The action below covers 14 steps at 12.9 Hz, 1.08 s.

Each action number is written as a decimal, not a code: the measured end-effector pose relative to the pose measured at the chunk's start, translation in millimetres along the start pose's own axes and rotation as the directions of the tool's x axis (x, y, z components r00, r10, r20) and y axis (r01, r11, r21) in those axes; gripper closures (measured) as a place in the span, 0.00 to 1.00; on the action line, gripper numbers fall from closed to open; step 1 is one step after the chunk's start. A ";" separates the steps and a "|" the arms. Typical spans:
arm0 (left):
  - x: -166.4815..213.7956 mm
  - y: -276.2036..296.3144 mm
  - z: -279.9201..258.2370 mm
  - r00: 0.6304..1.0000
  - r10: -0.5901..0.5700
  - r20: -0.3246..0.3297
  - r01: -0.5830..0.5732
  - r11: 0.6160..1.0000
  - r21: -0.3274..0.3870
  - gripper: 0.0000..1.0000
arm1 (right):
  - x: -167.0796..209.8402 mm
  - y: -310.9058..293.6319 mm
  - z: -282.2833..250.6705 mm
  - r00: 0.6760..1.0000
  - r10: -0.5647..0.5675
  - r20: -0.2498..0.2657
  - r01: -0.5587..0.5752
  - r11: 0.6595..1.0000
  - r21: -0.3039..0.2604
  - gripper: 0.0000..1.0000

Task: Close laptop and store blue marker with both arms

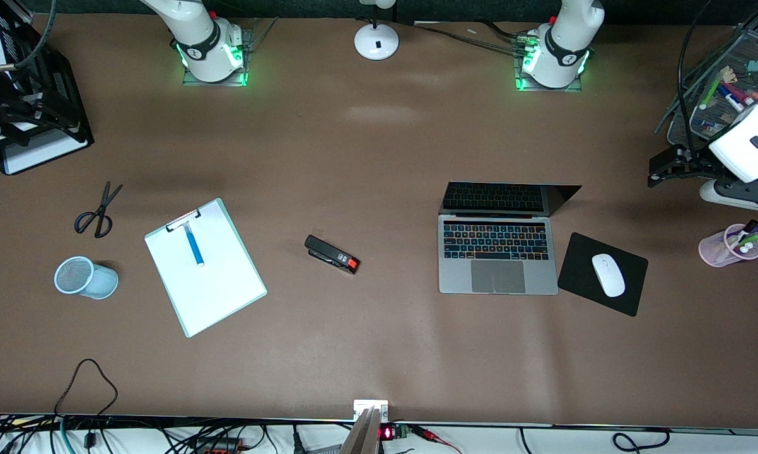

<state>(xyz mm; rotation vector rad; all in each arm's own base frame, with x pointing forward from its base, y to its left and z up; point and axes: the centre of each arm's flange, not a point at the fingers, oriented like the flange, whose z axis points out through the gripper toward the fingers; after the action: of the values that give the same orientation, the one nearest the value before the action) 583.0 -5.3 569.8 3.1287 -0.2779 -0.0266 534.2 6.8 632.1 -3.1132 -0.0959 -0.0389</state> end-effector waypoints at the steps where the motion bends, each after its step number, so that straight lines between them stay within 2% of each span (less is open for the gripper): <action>1: -0.1 0.3 0.0 1.000 0.000 0.001 0.000 1.000 0.000 0.00 | -0.5 0.1 0.5 1.000 0.000 0.005 0.000 1.000 0.000 0.00; 6: -0.4 0.3 -0.2 1.000 -0.001 0.003 0.001 1.000 -0.001 0.00 | 2.1 5.0 8.9 1.000 0.009 0.029 -0.009 1.000 0.000 0.00; 8: -0.4 0.3 -0.2 1.000 -0.001 0.003 0.001 1.000 -0.001 0.00 | 9.4 8.1 26.0 0.998 0.010 0.063 -0.010 1.000 -0.001 0.00; 11: -0.4 0.3 -0.3 1.000 -0.001 0.004 0.001 1.000 -0.001 0.00 | 30.4 9.3 82.0 0.982 -0.102 0.161 0.101 0.995 0.014 0.00; 12: -0.5 0.3 -0.2 1.000 -0.001 0.004 0.001 1.000 -0.001 0.00 | 40.6 9.8 103.6 0.976 -0.127 0.177 0.126 0.992 0.018 0.00; 14: -0.5 0.6 0.2 1.000 -0.001 0.007 0.001 1.000 -0.001 0.00 | 63.1 11.3 145.6 0.975 -0.147 0.165 0.148 0.989 0.011 0.00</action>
<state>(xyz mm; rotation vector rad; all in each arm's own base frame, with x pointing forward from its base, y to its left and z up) 582.4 -5.8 569.6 3.1282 -0.2764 -0.0369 601.4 3.4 488.0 -3.0980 -0.3306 0.2168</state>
